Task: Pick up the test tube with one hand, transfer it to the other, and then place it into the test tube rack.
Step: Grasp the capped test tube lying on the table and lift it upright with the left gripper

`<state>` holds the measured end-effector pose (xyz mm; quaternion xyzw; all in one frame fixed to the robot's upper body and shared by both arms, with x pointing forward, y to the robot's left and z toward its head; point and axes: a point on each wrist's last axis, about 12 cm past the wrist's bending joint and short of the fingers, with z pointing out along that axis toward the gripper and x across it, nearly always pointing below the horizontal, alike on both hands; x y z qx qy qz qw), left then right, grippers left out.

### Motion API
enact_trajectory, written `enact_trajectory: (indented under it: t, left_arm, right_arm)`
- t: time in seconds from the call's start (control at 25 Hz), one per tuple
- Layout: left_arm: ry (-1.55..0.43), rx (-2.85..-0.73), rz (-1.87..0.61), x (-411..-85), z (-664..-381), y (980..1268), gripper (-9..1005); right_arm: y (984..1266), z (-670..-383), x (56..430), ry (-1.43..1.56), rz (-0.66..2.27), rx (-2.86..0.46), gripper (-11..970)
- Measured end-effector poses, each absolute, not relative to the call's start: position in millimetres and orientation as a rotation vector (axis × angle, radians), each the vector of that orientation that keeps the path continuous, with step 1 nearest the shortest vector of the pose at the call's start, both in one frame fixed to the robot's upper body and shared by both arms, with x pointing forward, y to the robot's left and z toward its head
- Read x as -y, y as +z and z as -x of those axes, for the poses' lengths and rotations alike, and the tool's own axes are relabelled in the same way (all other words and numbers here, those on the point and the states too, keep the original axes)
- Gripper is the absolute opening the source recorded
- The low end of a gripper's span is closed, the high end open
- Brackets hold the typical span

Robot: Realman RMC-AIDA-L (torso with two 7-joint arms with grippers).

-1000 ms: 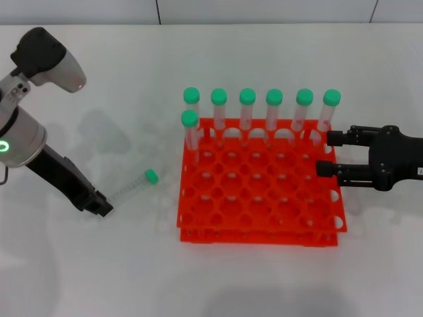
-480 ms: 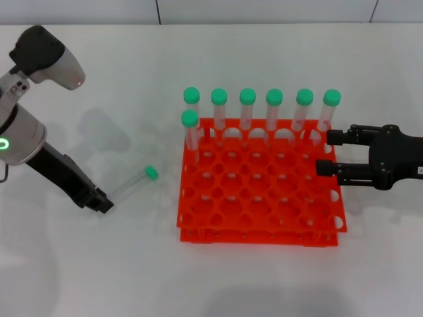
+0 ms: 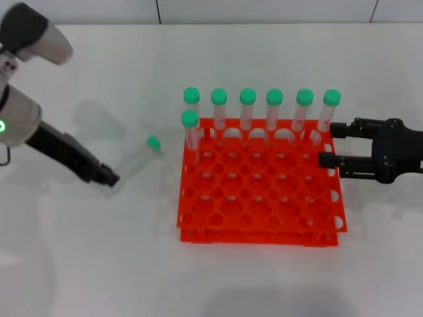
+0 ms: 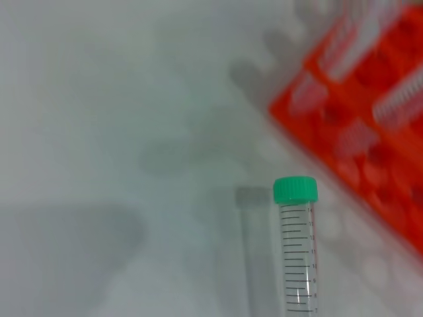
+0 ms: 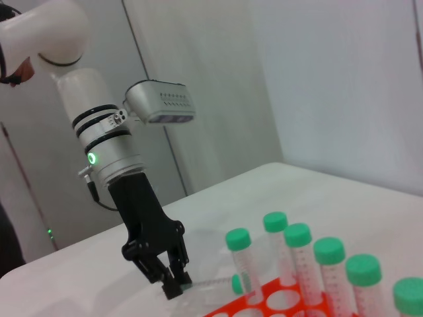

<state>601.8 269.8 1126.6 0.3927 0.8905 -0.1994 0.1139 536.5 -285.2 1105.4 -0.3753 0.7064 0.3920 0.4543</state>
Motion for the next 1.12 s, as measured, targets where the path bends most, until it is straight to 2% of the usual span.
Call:
enact_trajectory:
  t: [0.52, 0.6, 0.72, 1.12]
  left_arm:
    - [-0.683, -2.206, -0.784, -303, -612, 1165, 200]
    - [-0.708, -2.076, -0.695, -303, -617, 1172, 200]
    - [-0.734, -1.989, -0.67, -297, -620, 1174, 200]
    - [-0.885, -1.767, -0.776, -234, -631, 1180, 200]
  right_arm:
    - [1108, -538, 287, 0.961, 0.916, -1.735, 720]
    - [1109, -539, 288, 0.957, 0.91, -1.73, 720]
    - [1110, -540, 288, 0.955, 0.909, -1.725, 720]
    - [1114, -543, 287, 0.936, 0.921, -1.715, 720]
